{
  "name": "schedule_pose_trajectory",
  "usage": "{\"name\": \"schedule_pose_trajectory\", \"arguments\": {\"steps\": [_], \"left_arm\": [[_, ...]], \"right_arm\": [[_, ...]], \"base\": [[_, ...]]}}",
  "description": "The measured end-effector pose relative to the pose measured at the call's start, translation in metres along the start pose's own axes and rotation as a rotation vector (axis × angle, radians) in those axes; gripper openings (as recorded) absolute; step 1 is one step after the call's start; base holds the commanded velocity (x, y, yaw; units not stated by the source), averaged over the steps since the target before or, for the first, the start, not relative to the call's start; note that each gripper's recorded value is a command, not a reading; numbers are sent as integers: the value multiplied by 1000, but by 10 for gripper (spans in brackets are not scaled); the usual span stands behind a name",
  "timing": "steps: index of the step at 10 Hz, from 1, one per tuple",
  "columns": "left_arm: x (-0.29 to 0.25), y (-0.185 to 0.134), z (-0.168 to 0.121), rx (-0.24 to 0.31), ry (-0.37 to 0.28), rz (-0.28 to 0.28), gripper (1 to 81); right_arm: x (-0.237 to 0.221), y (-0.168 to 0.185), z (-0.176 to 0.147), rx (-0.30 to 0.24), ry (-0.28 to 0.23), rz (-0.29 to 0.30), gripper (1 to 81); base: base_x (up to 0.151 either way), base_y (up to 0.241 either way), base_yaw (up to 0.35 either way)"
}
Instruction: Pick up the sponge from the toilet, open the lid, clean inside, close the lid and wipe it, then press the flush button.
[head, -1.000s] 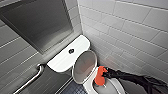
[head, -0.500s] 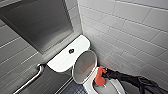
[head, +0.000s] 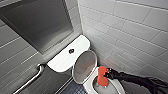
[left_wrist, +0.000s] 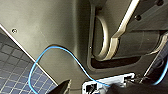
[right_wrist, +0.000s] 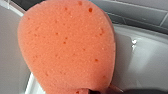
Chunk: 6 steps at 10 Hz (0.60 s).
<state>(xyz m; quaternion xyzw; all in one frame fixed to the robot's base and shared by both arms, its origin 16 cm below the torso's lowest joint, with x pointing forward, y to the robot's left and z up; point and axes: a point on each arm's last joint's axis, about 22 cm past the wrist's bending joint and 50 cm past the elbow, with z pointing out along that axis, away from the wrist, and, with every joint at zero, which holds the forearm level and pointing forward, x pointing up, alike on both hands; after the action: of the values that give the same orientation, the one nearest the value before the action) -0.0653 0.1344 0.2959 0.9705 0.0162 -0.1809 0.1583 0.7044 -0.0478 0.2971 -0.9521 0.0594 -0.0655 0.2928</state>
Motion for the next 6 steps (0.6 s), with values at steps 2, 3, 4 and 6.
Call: {"name": "schedule_pose_trajectory", "arguments": {"steps": [2,3,4,6], "left_arm": [[0,0,0,0,0,0,811],[0,0,0,-1,0,0,811],[0,0,0,0,0,0,811],[0,1,0,-1,0,0,811]], "right_arm": [[6,6,-30,63,13,15,10],[1,11,-48,98,17,29,10],[-13,22,-59,119,20,56,10],[-50,77,-86,97,22,128,10]], "base": [[0,0,0],[0,0,0],[0,0,0],[0,0,0]]}}
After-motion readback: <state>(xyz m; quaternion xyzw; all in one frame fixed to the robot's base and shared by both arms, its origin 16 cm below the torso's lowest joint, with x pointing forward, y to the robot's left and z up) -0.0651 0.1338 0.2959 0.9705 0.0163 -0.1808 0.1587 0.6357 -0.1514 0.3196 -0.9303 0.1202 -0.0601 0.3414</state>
